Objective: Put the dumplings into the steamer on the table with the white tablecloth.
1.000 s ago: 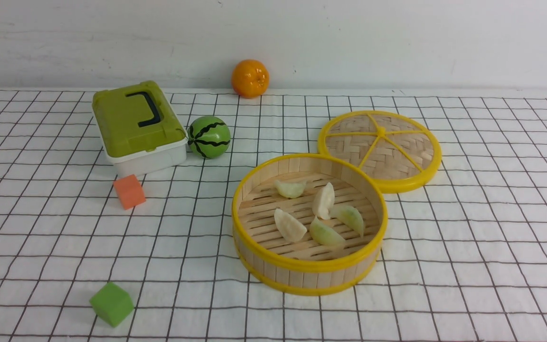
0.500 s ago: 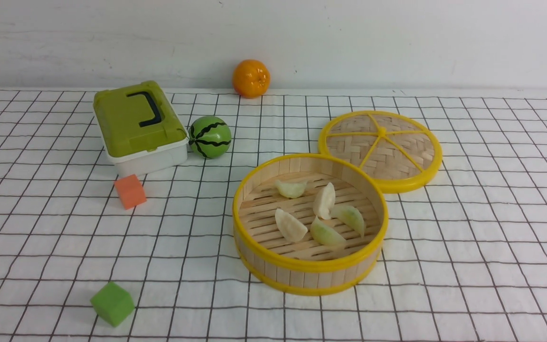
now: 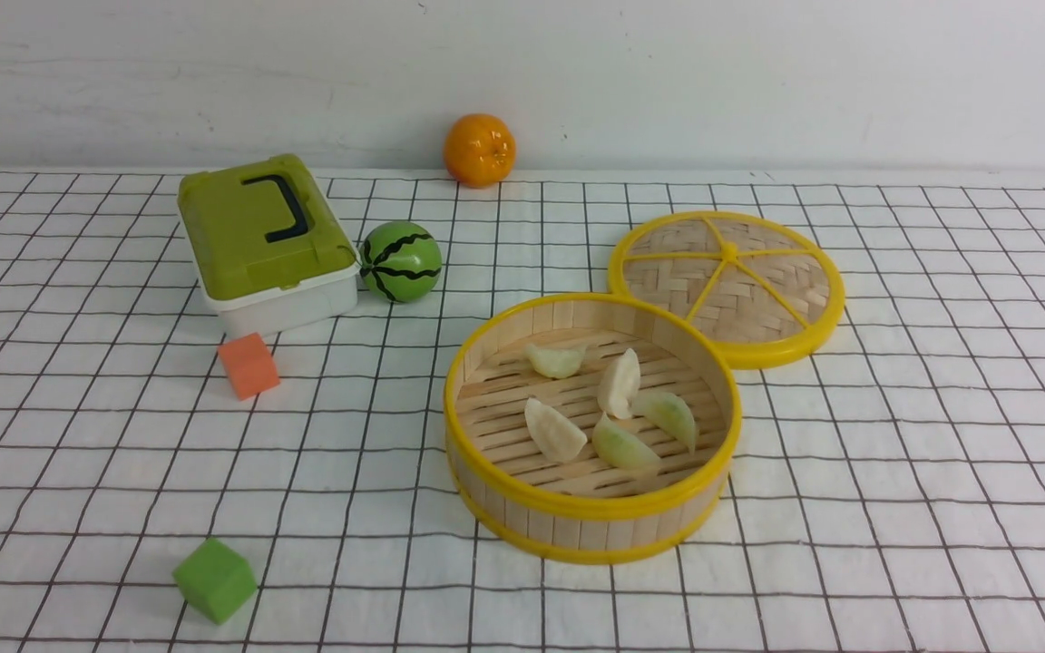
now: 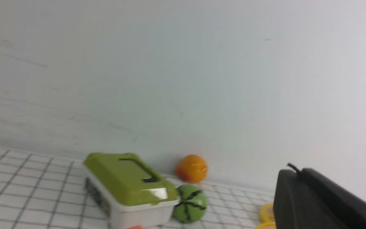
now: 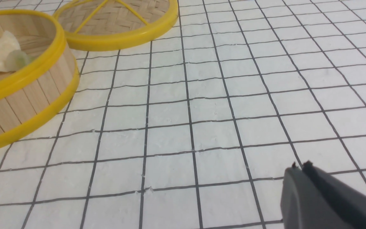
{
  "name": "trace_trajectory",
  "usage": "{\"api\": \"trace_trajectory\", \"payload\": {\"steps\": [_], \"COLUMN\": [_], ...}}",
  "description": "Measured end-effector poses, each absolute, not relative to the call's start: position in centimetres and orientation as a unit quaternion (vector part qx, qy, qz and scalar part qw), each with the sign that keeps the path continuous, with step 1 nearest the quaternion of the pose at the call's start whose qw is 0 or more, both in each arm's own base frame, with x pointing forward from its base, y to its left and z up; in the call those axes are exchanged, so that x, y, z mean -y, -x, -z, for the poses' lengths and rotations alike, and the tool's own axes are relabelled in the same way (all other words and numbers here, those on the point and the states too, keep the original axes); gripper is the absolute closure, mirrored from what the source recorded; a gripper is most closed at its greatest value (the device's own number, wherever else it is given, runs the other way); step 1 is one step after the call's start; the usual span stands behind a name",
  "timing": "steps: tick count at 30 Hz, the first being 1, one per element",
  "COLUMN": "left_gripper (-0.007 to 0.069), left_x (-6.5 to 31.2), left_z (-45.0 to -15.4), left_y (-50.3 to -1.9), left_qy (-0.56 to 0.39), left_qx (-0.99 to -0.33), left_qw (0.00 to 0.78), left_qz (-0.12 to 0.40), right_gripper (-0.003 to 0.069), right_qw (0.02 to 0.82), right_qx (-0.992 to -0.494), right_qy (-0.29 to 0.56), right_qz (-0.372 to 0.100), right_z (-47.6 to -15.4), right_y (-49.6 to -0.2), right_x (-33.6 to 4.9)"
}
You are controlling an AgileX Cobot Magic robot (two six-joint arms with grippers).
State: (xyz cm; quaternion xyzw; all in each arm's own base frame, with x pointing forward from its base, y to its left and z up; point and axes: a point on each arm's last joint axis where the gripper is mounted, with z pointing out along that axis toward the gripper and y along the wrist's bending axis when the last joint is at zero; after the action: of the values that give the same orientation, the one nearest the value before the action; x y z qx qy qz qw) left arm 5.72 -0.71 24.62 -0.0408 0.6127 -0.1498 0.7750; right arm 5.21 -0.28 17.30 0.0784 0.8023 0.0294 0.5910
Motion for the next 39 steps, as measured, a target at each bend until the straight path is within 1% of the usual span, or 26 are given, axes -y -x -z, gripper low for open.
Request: {"api": "trace_trajectory", "payload": {"steps": [1, 3, 7, 12, 17, 25, 39], "left_gripper": [0.0638, 0.0638, 0.0638, 0.0638, 0.0638, 0.0638, 0.0638], "left_x": [0.5, 0.3, -0.2, -0.4, -0.4, -0.4, -0.4], "left_z": [-23.9, -22.6, -20.1, -18.5, -17.4, -17.2, -17.2], "left_y": [-5.8, -5.7, -5.7, -5.6, -5.4, -5.3, -5.3], "left_qy": [0.044, 0.053, 0.084, 0.116, 0.125, 0.083, 0.083], "left_qx": [-0.627, -0.648, -0.696, -0.744, -0.785, -0.795, -0.795], "left_qw": [0.768, 0.753, 0.710, 0.655, 0.604, 0.601, 0.600], "left_qz": [0.125, 0.097, 0.064, 0.060, 0.052, 0.020, 0.022], "right_gripper": [0.0657, 0.0655, 0.0650, 0.0645, 0.0643, 0.0634, 0.0609], "right_qw": [0.591, 0.591, 0.591, 0.591, 0.591, 0.591, 0.591], "right_qx": [-0.802, -0.802, -0.802, -0.802, -0.802, -0.802, -0.802], "right_qy": [-0.078, -0.078, -0.079, -0.079, -0.079, -0.079, -0.079], "right_qz": [-0.029, -0.029, -0.030, -0.030, -0.030, -0.031, -0.031], "right_z": [-17.3, -17.3, -17.3, -17.3, -17.3, -17.3, -17.3], "right_y": [-5.2, -5.2, -5.2, -5.2, -5.2, -5.2, -5.2], "right_x": [0.3, 0.3, 0.3, 0.3, 0.3, 0.3, 0.3]}}
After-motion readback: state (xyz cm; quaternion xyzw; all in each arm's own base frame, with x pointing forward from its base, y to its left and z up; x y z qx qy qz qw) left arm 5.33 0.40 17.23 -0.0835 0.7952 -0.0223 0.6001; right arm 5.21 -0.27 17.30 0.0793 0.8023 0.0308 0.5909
